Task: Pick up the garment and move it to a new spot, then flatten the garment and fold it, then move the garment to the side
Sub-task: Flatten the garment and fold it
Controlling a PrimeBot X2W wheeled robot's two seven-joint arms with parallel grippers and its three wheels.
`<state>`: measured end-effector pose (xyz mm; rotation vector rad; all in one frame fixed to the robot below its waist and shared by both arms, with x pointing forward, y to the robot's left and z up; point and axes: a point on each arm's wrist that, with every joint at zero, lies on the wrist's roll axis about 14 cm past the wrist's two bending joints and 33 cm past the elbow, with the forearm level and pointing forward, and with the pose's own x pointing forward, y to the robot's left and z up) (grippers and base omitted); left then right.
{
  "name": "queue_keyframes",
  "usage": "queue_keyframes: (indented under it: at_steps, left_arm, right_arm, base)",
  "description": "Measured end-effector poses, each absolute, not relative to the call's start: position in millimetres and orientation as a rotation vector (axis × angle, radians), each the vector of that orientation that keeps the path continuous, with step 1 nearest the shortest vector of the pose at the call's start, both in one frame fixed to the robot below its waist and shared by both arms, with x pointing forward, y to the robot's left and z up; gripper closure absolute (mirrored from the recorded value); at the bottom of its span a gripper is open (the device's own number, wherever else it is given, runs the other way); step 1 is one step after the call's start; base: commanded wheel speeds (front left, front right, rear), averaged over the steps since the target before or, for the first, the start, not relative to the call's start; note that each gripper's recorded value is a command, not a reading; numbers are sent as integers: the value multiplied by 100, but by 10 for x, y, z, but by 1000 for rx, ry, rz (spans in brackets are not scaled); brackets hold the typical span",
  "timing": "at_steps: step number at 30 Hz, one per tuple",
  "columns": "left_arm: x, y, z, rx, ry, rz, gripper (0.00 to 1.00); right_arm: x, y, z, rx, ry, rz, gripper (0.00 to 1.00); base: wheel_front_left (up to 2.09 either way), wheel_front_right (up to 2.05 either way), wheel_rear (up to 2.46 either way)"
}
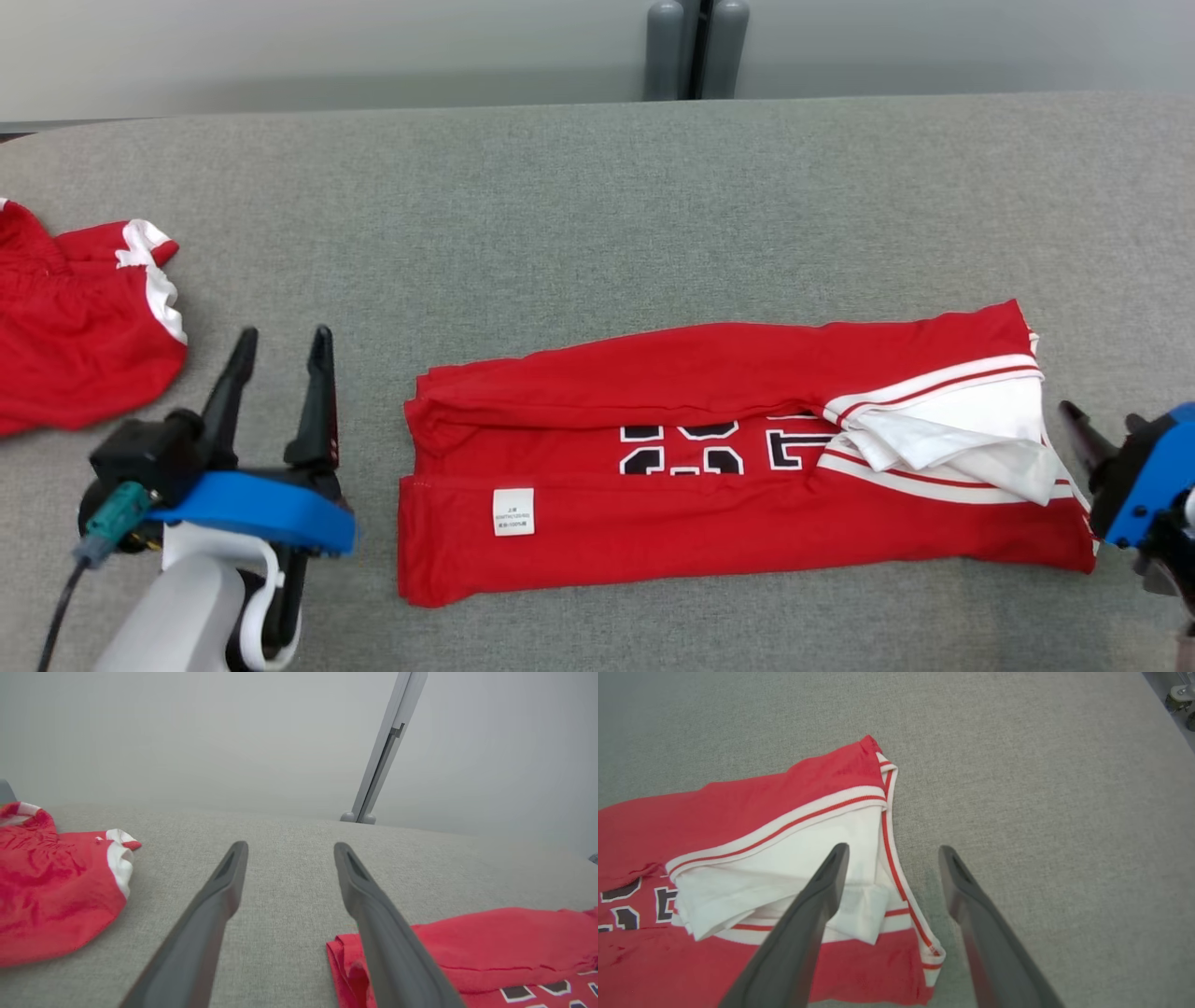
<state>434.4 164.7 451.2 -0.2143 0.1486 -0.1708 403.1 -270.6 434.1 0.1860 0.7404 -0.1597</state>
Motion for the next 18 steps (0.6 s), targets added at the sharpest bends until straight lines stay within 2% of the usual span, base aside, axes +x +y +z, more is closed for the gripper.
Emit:
queue_keyframes:
  at_steps: [5,15,16,17,18]
  left_arm:
    - [4485,1744,4660,-224,85,-139,0]
    - [4523,1827,4590,-220,87,-114,0]
    - [4517,1829,4579,-219,90,-113,0]
    - [4512,1831,4569,-220,92,-109,0]
    - [4506,1828,4559,-224,95,-107,0]
  right_arm:
    - [4135,-2613,4079,222,796,-166,0]
    - [4214,-2481,3658,244,911,-165,0]
    - [4221,-2456,3642,241,920,-158,51]
    - [4220,-2445,3629,237,930,-152,86]
    - [4224,-2433,3626,225,936,-144,100]
  base:
    - [0,0,0]
    - [0,0,0]
    - [0,0,0]
    - [0,0,0]
    - [0,0,0]
